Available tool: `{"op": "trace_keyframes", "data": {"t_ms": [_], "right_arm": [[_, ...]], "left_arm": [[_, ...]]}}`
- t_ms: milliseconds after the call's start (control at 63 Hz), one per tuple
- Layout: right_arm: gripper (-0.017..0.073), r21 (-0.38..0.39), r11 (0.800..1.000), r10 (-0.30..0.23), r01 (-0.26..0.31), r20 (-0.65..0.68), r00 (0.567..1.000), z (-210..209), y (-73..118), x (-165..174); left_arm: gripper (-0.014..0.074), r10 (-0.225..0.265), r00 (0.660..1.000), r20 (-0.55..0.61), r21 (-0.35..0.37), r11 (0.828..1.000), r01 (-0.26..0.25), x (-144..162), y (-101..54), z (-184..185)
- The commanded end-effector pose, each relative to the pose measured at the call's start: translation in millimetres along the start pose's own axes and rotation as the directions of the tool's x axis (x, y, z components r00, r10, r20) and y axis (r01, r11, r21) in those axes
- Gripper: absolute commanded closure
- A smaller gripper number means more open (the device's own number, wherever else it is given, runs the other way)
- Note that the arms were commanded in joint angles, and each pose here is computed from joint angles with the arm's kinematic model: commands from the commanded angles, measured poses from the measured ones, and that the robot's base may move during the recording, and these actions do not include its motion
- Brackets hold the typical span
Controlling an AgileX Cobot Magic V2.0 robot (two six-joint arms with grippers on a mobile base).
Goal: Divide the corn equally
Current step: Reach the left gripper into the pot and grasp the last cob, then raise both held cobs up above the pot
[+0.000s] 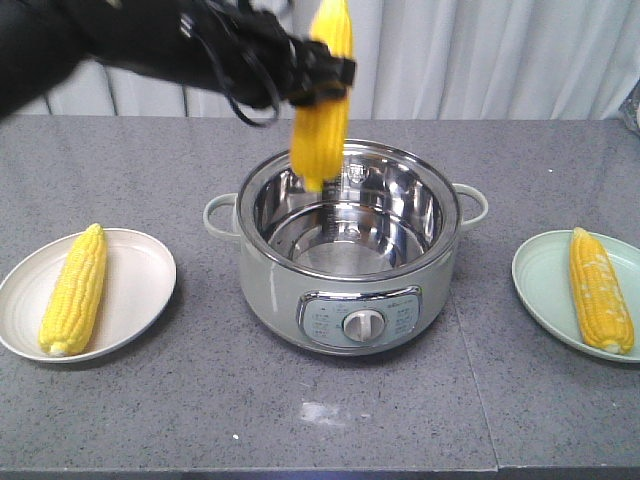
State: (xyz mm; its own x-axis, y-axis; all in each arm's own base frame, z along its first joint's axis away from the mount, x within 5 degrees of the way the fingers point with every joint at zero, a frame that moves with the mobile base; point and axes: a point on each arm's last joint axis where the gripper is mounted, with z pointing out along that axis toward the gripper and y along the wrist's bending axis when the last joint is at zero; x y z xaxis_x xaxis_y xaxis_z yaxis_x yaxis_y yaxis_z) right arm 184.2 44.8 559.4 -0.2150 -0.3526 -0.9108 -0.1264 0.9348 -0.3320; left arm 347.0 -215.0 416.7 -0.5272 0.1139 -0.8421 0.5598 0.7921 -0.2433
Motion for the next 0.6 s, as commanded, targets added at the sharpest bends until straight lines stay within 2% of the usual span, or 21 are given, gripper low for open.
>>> {"op": "trace_keyframes", "data": {"t_ms": [0, 190, 270, 428, 476, 587], "right_arm": [[0.0568, 0.001, 1.000, 0.022, -0.022, 0.125, 0.992, -12, -5.4, -13], [0.0568, -0.086, 0.995, 0.069, -0.059, 0.111, 0.991, -12, 2.1, -12], [0.0568, -0.120, 0.990, 0.086, -0.074, 0.099, 0.991, -13, 5.1, -11], [0.0568, -0.208, 0.971, 0.133, -0.118, 0.060, 0.989, -11, 14.3, -8], [0.0568, -0.237, 0.965, 0.122, -0.109, 0.039, 0.992, -9, 18.8, -4], [0.0568, -0.243, 0.967, 0.067, -0.071, -0.024, 0.997, 2, 26.9, 13]], "left_arm": [[0.0601, 0.068, 0.980, 0.189, -0.012, 0.998, -0.067, -32, -20.1, -76], [0.0601, 0.184, 0.964, 0.193, -0.103, 0.981, -0.166, -31, -30.9, -157], [0.0601, 0.215, 0.960, 0.180, -0.139, 0.972, -0.191, -27, -33.7, -187], [0.0601, 0.201, 0.966, 0.164, -0.181, 0.969, -0.171, -17, -36.4, -225], [0.0601, 0.208, 0.965, 0.158, -0.194, 0.965, -0.176, -15, -36.3, -232], [0.0601, 0.223, 0.965, 0.139, -0.227, 0.956, -0.189, -13, -34.3, -238]]}}
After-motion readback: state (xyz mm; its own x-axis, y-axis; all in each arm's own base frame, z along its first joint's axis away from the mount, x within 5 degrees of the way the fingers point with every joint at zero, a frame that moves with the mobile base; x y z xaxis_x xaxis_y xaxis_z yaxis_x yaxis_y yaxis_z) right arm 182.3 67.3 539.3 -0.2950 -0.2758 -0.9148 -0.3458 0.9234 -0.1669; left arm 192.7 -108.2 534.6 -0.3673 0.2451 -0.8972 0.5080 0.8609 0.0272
